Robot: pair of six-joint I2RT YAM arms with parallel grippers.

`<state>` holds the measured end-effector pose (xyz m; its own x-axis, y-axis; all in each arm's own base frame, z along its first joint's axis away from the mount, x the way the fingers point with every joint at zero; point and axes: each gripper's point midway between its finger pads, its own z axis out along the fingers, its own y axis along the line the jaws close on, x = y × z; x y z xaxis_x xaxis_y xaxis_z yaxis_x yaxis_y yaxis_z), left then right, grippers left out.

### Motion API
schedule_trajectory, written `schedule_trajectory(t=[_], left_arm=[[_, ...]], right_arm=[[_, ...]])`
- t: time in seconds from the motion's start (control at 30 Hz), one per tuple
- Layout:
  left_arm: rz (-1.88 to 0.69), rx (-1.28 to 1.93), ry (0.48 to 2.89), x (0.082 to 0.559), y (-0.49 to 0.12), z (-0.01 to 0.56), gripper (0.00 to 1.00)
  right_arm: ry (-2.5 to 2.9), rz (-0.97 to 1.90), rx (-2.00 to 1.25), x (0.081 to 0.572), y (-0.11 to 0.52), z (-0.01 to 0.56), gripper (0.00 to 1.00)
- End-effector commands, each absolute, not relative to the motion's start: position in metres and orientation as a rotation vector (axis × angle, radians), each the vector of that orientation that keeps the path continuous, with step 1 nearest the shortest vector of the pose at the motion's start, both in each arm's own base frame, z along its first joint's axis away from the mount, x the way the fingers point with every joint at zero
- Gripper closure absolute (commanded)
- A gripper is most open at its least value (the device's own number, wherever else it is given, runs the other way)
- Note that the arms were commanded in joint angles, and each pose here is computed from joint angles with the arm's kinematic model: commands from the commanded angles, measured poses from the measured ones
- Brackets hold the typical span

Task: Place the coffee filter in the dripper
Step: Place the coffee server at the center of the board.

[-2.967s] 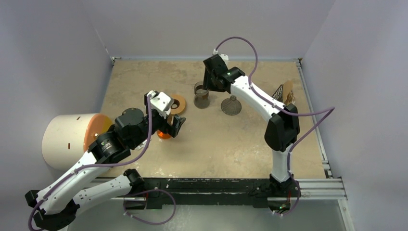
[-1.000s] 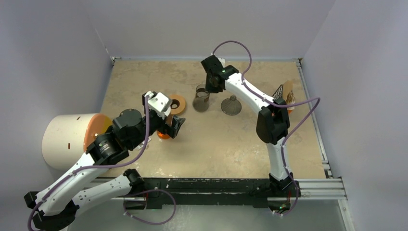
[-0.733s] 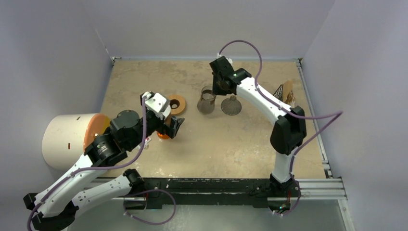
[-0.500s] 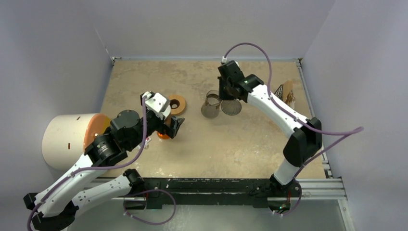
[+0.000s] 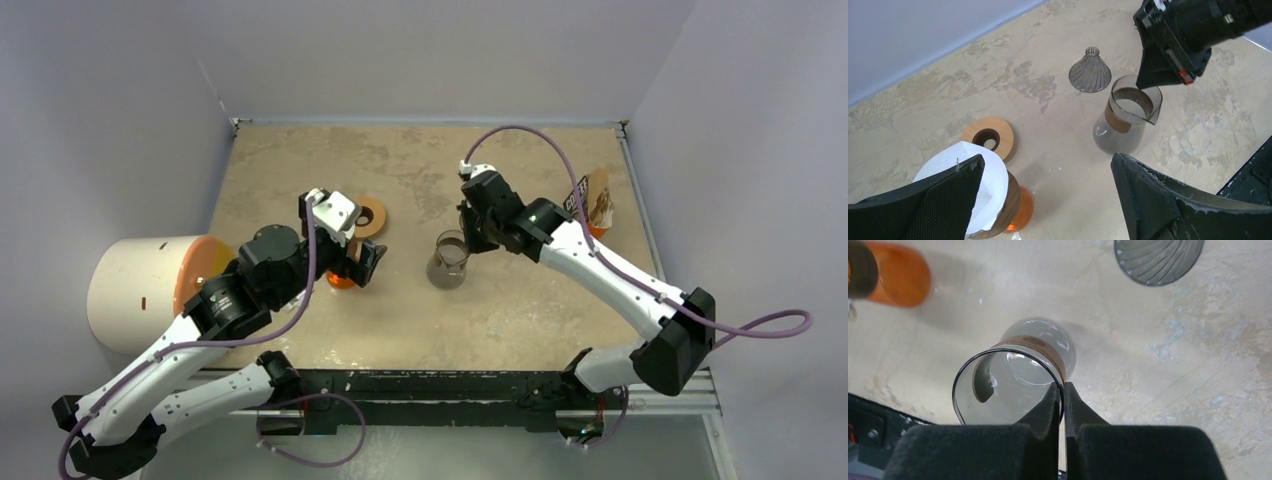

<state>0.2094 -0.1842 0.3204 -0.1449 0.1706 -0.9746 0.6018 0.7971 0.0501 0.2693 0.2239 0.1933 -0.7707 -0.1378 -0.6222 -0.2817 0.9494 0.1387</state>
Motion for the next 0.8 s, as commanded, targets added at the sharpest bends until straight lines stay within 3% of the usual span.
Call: schedule_trajectory(t=[0.0, 0.27, 0.77], left_arm=[[-0.425, 0.58, 1.7, 0.213, -0.185, 0.324, 0.02], [-0.421, 0.58, 1.7, 0.214, -0.185, 0.324, 0.02], [-0.415, 0.581, 1.71, 0.215, -0.186, 0.321, 0.02]], right_arm=[[2.44, 0.266, -0.383, 0.248, 0.227, 0.193, 1.0], [2.489, 0.314, -0.475, 0.215, 0.244, 0.172, 1.0], [2.508, 0.308, -0.477, 0.2, 0.252, 0.141, 1.0]])
